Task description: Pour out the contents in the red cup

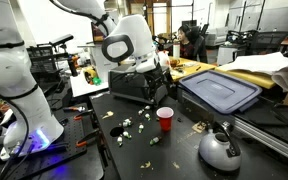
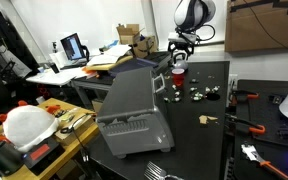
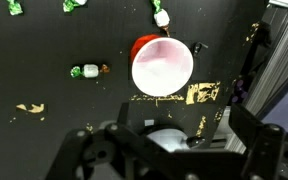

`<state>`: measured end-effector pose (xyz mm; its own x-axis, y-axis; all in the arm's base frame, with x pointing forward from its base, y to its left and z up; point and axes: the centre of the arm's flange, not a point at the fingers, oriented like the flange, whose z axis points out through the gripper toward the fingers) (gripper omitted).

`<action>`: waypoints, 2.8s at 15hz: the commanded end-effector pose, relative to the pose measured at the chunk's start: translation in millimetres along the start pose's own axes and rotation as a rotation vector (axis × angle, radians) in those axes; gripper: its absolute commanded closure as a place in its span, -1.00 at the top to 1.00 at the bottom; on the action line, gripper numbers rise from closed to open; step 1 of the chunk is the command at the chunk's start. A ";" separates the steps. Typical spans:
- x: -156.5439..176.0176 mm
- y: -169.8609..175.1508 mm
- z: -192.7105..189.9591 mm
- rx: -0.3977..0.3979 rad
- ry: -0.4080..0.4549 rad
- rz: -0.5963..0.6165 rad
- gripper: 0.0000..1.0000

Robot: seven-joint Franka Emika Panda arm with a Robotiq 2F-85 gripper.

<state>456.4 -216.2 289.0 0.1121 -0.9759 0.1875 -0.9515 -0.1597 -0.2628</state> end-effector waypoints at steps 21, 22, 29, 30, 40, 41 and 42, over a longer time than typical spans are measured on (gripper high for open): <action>13.2 -25.3 7.6 -0.211 -0.241 -0.352 1.00; 12.3 -23.7 13.4 -0.213 -0.246 -0.367 1.00; 4.0 -27.2 12.0 -0.207 -0.226 -0.459 1.00; 3.2 -29.2 9.6 -0.208 -0.222 -0.468 1.00; 10.6 -31.3 16.2 -0.197 -0.236 -0.609 -0.01; 11.8 -30.2 18.4 -0.193 -0.241 -0.632 -0.14; 13.1 -28.8 21.2 -0.187 -0.247 -0.662 -0.32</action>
<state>491.0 -220.0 282.8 0.6696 -0.7420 0.0316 -0.7427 -0.6694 0.0199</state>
